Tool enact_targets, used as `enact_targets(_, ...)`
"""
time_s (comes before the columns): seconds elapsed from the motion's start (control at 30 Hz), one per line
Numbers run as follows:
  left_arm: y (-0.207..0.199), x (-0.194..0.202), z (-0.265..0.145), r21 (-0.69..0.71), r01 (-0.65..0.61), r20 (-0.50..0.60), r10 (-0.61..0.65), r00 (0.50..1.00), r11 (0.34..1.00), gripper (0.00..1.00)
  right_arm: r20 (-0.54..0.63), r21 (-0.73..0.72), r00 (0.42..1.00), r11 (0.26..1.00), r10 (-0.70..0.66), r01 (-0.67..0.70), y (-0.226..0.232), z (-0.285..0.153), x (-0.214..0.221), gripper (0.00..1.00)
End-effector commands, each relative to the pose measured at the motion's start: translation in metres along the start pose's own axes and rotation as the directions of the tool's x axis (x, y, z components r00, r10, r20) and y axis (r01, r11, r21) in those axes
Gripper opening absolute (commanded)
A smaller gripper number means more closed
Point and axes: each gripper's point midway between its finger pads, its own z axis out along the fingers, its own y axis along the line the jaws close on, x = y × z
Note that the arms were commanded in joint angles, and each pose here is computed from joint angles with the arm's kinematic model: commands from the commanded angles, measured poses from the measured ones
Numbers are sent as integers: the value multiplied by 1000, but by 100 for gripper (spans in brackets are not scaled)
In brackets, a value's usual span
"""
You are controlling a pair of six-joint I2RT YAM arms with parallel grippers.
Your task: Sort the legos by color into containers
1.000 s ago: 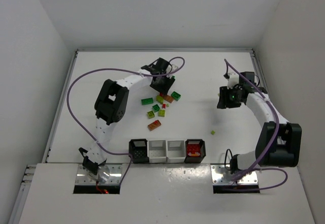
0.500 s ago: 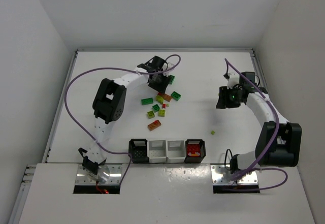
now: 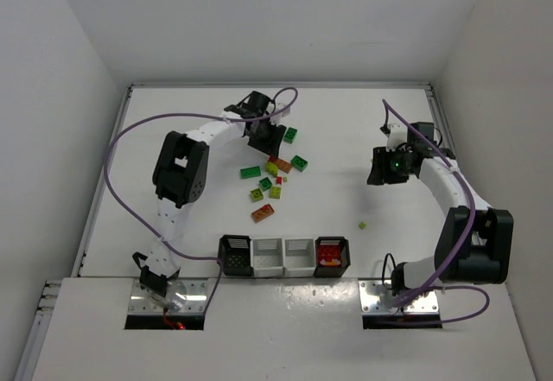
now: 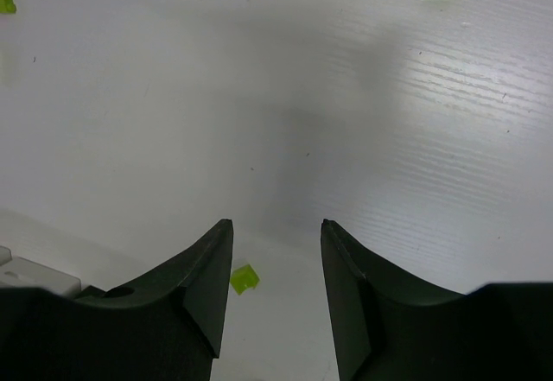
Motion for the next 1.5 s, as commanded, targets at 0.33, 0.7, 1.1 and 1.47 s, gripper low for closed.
enact_targets(0.33,19,-20,-12,-107,11,49,-5,999,994,56,28,-27,1000,1000,-11,12,4,-3,-8,46)
enact_targets(0.7,58,-21,-23,-331,22,59,-2,998,943,54,19,-28,1000,1000,-7,8,4,-1,-6,46)
enact_targets(1.1,28,-33,-39,-167,-4,118,24,993,986,54,20,-28,1000,999,-17,17,4,-1,-4,46)
enact_targets(1.47,29,-32,-41,-177,6,122,16,992,984,54,13,-39,1000,999,-13,14,6,-1,2,46)
